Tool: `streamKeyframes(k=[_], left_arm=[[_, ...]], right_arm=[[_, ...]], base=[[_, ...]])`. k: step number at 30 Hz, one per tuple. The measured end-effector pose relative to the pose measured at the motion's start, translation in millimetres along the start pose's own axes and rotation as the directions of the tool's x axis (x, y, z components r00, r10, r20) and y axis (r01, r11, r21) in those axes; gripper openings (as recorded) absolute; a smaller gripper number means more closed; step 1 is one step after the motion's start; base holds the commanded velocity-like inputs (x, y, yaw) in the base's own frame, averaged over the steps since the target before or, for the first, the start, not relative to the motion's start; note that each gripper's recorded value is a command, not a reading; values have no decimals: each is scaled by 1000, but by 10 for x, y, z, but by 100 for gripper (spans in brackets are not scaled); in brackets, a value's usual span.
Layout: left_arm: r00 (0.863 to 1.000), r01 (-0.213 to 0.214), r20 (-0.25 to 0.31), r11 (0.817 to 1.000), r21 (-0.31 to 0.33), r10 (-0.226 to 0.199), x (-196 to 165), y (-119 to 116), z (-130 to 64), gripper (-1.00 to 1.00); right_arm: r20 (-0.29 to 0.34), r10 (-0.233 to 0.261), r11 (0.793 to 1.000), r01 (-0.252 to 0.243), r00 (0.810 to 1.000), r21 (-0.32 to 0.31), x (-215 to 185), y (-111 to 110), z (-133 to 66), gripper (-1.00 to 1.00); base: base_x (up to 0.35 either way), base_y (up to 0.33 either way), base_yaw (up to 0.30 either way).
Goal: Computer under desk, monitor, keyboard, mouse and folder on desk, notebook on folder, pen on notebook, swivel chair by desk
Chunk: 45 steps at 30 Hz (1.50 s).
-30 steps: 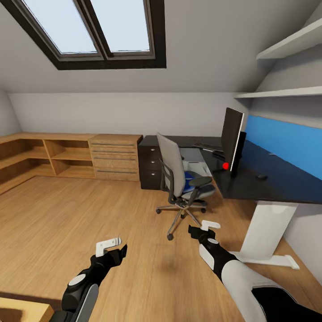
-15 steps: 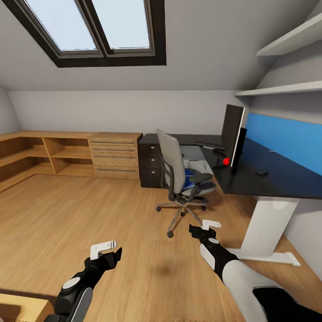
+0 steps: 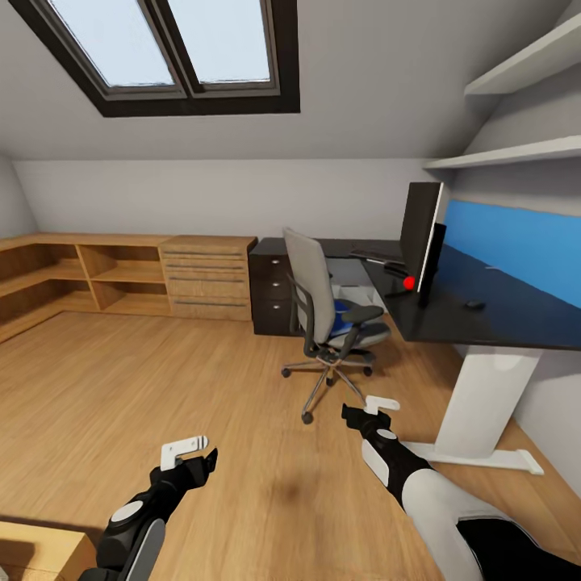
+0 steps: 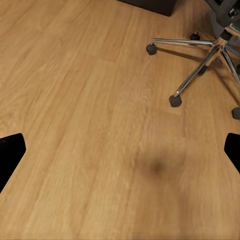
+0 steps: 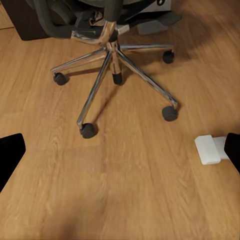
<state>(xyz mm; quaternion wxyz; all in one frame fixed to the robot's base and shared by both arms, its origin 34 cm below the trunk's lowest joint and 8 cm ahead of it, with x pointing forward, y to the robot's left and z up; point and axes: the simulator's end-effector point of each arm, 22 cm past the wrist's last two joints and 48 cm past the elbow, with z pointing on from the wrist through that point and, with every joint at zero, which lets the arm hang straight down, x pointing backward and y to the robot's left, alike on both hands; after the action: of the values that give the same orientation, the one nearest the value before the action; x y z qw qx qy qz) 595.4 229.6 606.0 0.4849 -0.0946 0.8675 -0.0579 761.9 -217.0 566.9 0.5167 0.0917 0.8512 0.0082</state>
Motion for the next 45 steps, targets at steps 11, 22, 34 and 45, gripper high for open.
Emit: streamKeyframes(k=[11, 22, 34, 45], left_arm=[[1000, 1, -12, 1000, -6, -1, 280, 74, 99, 100], [1000, 1, -12, 1000, -4, -1, 513, 116, 177, 100], [1000, 1, -12, 1000, -4, -1, 767, 173, 260, 100], [1000, 0, -24, 1000, -8, 0, 820, 189, 276, 100]], right_arm=[[56, 11, 1000, -11, 998, -1, 44, -20, 65, 100], [59, 10, 1000, -10, 998, -2, 269, -47, 128, 100], [61, 11, 1000, -11, 998, -2, 531, -87, 192, 100], [60, 10, 1000, -10, 998, -2, 536, -88, 191, 100]], base=[[0, 0, 0], [0, 0, 0], [0, 0, -1], [0, 0, -168]])
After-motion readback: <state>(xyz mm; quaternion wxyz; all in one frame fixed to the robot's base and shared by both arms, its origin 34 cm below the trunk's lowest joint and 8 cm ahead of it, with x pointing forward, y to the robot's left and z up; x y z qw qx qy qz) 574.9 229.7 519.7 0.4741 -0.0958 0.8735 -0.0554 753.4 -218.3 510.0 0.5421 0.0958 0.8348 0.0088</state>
